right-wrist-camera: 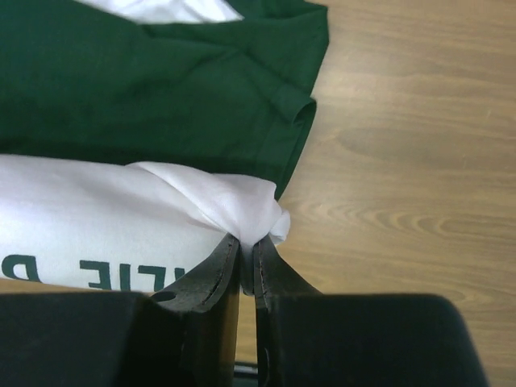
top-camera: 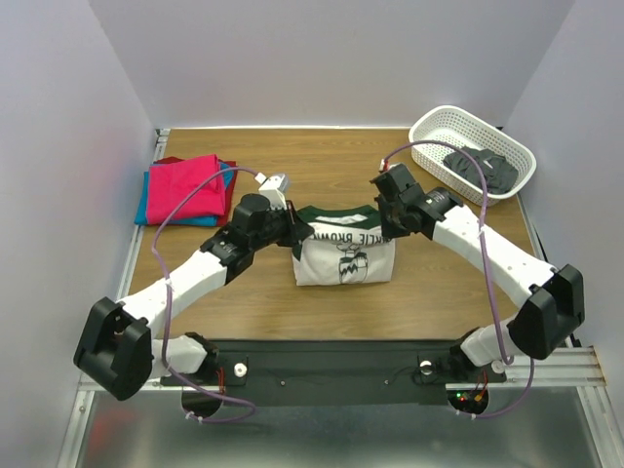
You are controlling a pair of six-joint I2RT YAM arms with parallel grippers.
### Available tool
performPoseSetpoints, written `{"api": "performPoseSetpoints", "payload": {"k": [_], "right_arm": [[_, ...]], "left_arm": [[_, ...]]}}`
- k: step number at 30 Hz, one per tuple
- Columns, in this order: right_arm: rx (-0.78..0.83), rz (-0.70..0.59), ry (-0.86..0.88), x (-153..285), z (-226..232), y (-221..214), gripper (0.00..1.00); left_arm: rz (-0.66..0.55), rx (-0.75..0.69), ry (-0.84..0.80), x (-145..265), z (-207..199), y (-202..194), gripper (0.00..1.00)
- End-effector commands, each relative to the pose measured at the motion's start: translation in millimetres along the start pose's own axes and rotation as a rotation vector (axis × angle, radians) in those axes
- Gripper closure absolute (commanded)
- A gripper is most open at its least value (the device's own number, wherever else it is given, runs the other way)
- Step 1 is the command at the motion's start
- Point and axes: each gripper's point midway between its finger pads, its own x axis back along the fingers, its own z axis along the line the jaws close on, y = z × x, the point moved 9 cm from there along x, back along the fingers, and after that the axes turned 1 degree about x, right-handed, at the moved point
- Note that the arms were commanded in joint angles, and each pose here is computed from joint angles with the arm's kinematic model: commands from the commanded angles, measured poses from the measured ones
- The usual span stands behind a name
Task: Fold and stack the t-shirts
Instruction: Fold the tshirt
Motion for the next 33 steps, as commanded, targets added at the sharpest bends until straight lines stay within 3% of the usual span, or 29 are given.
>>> {"api": "performPoseSetpoints", "payload": {"k": [1, 25, 27, 28, 29, 30, 32, 33], "right_arm": [[-0.034, -0.105, -0.007, -11.4, -8.0, 30.4, 1.0], [-0.059, -0.017, -0.068, -143.2, -19.0, 69.1, 0.99], [-0.075, -0.039, -0.082, -146.2, -21.9, 76.4, 0.74], [-0.092, -0.063, -0.09, -145.1, -23.2, 84.4, 0.46], [-0.096, -0.073, -0.094, -144.1, -23.3, 87.8, 0.35], [-0.102, -0.093, -0.099, -139.5, -23.3, 92.9, 0.27], [-0.124, -0.158, -0.104, -119.7, -26.7, 105.5, 0.17], [-0.132, -0.182, -0.106, -112.0, -28.2, 108.4, 0.15]], "left_arm": [[-0.134, -0.039, -0.027, -9.4, -3.7, 33.4, 1.0], [-0.051, 0.055, 0.047, -103.3, 83.8, 40.2, 1.0], [-0.082, 0.079, 0.08, -106.6, 92.0, 47.8, 1.0], [-0.109, 0.094, 0.104, -105.9, 93.3, 53.3, 0.92], [-0.129, 0.105, 0.125, -104.1, 94.5, 57.2, 0.92], [-0.151, 0.109, 0.147, -101.3, 94.0, 62.0, 0.69], [-0.209, 0.106, 0.205, -91.0, 90.7, 73.5, 0.39], [-0.229, 0.101, 0.218, -86.0, 89.4, 77.0, 0.1]]}}
